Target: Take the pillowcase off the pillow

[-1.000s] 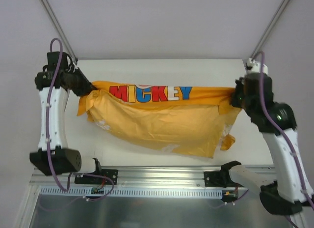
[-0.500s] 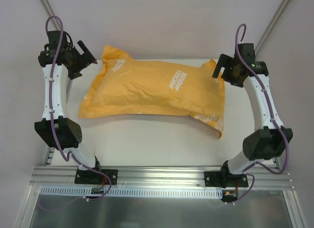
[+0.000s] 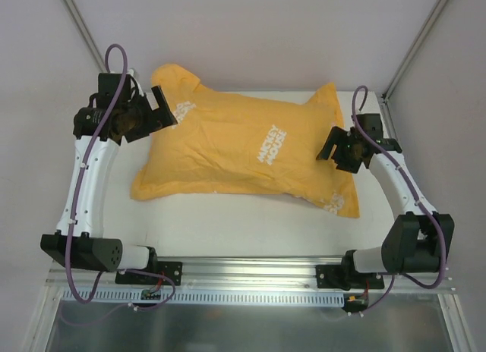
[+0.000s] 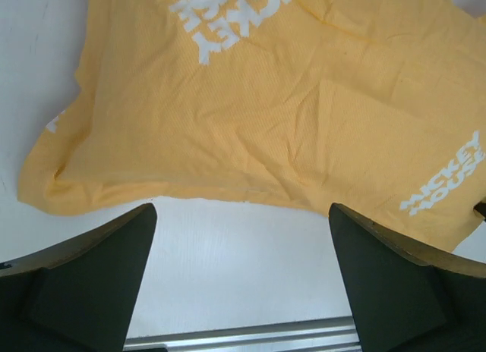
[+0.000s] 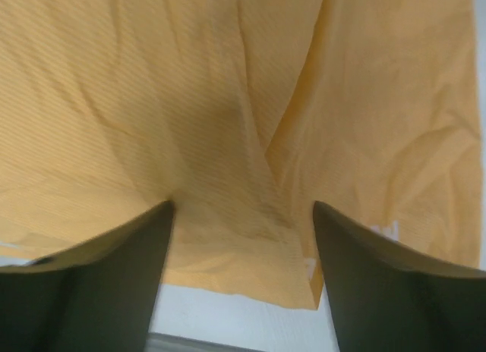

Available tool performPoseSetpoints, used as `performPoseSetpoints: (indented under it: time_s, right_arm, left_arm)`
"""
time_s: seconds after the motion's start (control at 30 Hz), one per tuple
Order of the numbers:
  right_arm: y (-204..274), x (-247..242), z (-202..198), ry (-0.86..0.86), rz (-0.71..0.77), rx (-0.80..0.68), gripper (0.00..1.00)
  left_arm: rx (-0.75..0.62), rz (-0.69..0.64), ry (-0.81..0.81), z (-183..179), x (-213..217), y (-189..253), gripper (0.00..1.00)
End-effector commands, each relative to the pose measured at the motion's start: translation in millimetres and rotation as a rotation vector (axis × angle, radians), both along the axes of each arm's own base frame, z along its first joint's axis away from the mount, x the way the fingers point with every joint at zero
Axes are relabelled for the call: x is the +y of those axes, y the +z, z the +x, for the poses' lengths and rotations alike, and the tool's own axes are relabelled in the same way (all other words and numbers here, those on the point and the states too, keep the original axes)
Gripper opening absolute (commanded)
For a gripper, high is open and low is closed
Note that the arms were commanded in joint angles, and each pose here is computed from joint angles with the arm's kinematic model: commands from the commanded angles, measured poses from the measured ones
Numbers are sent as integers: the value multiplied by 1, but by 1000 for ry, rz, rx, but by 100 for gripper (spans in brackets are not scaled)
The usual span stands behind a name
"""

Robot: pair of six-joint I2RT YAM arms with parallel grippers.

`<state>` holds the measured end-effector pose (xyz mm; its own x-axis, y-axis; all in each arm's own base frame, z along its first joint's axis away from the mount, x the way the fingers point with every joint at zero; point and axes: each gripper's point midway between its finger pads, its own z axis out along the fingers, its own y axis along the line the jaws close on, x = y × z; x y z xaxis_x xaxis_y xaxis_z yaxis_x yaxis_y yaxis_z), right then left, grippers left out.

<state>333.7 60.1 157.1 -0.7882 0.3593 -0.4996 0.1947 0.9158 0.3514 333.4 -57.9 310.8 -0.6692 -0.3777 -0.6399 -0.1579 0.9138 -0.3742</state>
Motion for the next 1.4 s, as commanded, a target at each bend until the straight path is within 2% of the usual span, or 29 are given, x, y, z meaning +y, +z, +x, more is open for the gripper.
performPoseSetpoints:
  time_s: [0.0,0.07,0.1,0.17,0.3,0.33,0.37,0.4,0.5,0.57,0.7,0.8,1.07,1.23,1.37]
  right_arm:
    - [-4,40,4,72,195,-37,51]
    - [-9,61,-2,129,213,-27,25]
    - [-11,68,-6,147,197,-27,8]
    - [-10,99,-21,238,170,-22,1]
    - [12,157,-52,385,185,-81,1]
    - [22,175,-67,448,196,-104,4]
    - [26,181,-73,468,193,-117,14]
    - [28,182,-77,480,177,-124,44]
    - [39,174,-86,494,139,-157,83]
    - [45,149,-87,443,46,-191,91]
    - [50,107,-84,308,48,-214,91]
    - [40,74,-75,162,114,-175,83]
    - [47,109,-55,205,336,-139,72]
    - [35,132,-43,217,435,-94,57]
    - [24,148,-42,243,430,-68,43]
  left_arm:
    - [1,-26,-39,-20,-13,-4,99]
    - [4,-41,-42,-25,-16,-6,99]
    - [24,-47,-46,-29,-18,-14,99]
    - [20,-64,-50,-33,-21,-15,99]
    - [31,-71,-70,-42,-27,-21,99]
    - [27,-69,-78,-44,-28,-20,99]
    - [24,-68,-82,-45,-29,-19,99]
    - [19,-66,-89,-46,-29,-18,99]
    - [14,-55,-110,-48,-32,-18,99]
    - [11,-52,-127,-49,-36,-17,99]
    - [21,-33,-155,-50,-45,-21,99]
    - [27,-14,-200,-50,-60,-23,98]
    - [56,58,-359,-57,-122,-34,95]
    - [73,57,-366,-59,-128,-39,95]
    - [83,56,-362,-59,-128,-42,95]
